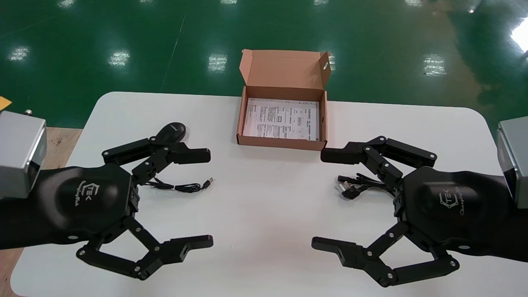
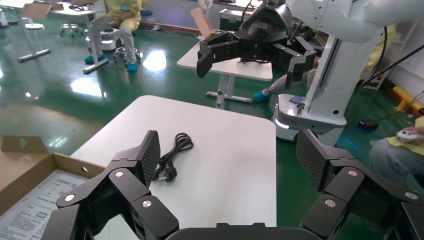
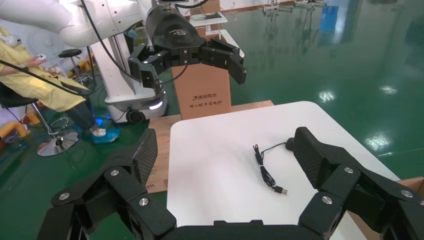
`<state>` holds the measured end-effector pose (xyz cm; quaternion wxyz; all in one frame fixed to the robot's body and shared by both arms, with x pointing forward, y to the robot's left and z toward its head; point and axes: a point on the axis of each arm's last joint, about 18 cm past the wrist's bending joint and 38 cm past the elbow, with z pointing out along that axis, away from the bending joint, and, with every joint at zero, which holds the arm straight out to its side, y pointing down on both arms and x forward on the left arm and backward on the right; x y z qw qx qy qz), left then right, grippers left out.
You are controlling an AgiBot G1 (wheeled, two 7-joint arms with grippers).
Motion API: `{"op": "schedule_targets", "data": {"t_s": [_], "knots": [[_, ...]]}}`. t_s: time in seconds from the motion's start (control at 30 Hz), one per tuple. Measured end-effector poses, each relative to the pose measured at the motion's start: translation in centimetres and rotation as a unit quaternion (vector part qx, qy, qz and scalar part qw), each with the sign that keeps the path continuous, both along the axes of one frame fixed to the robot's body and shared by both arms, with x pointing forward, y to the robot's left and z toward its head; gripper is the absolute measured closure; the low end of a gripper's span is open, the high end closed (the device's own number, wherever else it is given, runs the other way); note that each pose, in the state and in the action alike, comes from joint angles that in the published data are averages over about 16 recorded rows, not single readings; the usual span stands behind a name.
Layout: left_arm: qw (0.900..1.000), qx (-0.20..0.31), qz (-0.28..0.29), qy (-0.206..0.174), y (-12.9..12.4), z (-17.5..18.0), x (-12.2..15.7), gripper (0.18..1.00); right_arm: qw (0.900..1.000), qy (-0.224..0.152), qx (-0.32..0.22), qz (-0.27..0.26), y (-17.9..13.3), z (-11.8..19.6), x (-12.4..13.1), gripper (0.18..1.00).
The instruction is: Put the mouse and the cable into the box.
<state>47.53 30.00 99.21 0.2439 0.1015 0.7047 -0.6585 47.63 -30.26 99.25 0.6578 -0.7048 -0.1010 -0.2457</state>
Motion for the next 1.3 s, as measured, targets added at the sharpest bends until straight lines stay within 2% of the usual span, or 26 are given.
{"op": "schedule_targets", "data": {"t_s": [1.1,1.3], "knots": [[1.0000,0.001,0.000,0.001,0.0,-0.1,0.0,0.183,1.000,0.000,0.000,0.000,0.0,0.0,0.0,0.179],[0.9981,0.061,0.011,0.004,-0.3,-1.1,0.4,0.183,1.000,-0.018,-0.017,-0.012,-0.4,-0.1,0.4,0.179]]}}
